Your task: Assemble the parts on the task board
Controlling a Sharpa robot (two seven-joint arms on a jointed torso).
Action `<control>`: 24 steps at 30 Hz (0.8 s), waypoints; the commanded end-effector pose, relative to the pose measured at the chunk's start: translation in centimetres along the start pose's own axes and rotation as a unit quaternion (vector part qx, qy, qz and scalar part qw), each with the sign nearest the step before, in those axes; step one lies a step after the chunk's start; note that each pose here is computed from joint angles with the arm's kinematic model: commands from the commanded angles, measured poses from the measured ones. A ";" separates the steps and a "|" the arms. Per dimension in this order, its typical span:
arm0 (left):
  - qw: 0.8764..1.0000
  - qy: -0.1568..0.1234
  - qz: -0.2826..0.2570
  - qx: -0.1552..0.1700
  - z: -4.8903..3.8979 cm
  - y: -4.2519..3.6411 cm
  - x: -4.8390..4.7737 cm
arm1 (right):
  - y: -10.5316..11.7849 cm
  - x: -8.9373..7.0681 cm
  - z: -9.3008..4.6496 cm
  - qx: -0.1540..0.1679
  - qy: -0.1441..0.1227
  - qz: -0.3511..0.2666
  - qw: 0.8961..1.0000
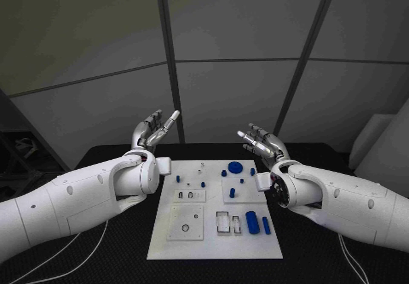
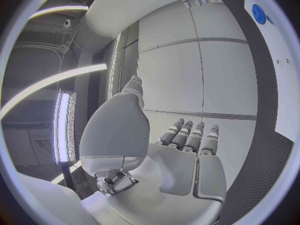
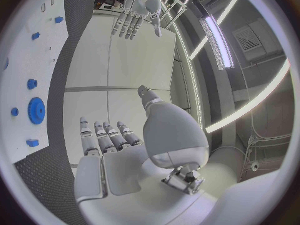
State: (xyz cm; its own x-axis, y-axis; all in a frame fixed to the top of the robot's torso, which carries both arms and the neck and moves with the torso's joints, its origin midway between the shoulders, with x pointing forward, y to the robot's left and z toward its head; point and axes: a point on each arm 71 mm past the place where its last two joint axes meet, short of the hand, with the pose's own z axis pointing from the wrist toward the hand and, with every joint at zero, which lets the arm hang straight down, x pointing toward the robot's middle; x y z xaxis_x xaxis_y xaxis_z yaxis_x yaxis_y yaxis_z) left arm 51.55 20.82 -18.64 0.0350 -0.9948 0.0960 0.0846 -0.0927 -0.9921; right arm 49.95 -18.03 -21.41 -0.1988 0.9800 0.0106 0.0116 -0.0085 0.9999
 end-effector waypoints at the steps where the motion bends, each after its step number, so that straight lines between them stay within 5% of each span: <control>1: 1.000 0.013 -0.018 0.014 0.05 -0.29 0.25 | 0.0 1.0 0.3 0.014 0.081 -0.023 0.996; 5: 1.000 0.013 -0.018 0.014 0.05 -0.29 0.25 | 0.0 1.1 0.5 0.016 0.090 -0.026 0.995; 6: 1.000 0.018 -0.021 0.011 -0.27 -0.63 -1.49 | 0.6 -1.0 0.8 -0.054 0.066 -0.152 0.985; 8: 0.999 0.022 -0.019 0.013 -0.40 -0.77 -1.78 | 0.8 -1.3 0.9 -0.069 0.066 -0.183 0.979; 15: 0.999 0.033 -0.013 0.020 -0.89 -1.22 -2.32 | 1.7 -1.8 1.4 -0.102 0.080 -0.270 0.954; 24: 0.998 0.060 0.003 0.024 -2.07 -2.01 -2.79 | 3.9 -2.5 2.8 -0.121 0.105 -0.398 0.903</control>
State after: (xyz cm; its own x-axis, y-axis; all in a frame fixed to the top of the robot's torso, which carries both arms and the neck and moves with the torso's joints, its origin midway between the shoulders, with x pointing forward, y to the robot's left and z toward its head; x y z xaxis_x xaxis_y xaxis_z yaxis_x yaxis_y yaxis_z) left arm 49.40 24.12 -17.46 -0.0324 -0.9942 0.1030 0.1087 -0.1060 -0.9884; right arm 53.18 -20.41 -17.74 -0.2294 0.7525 -0.6173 -0.3705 0.5190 0.7703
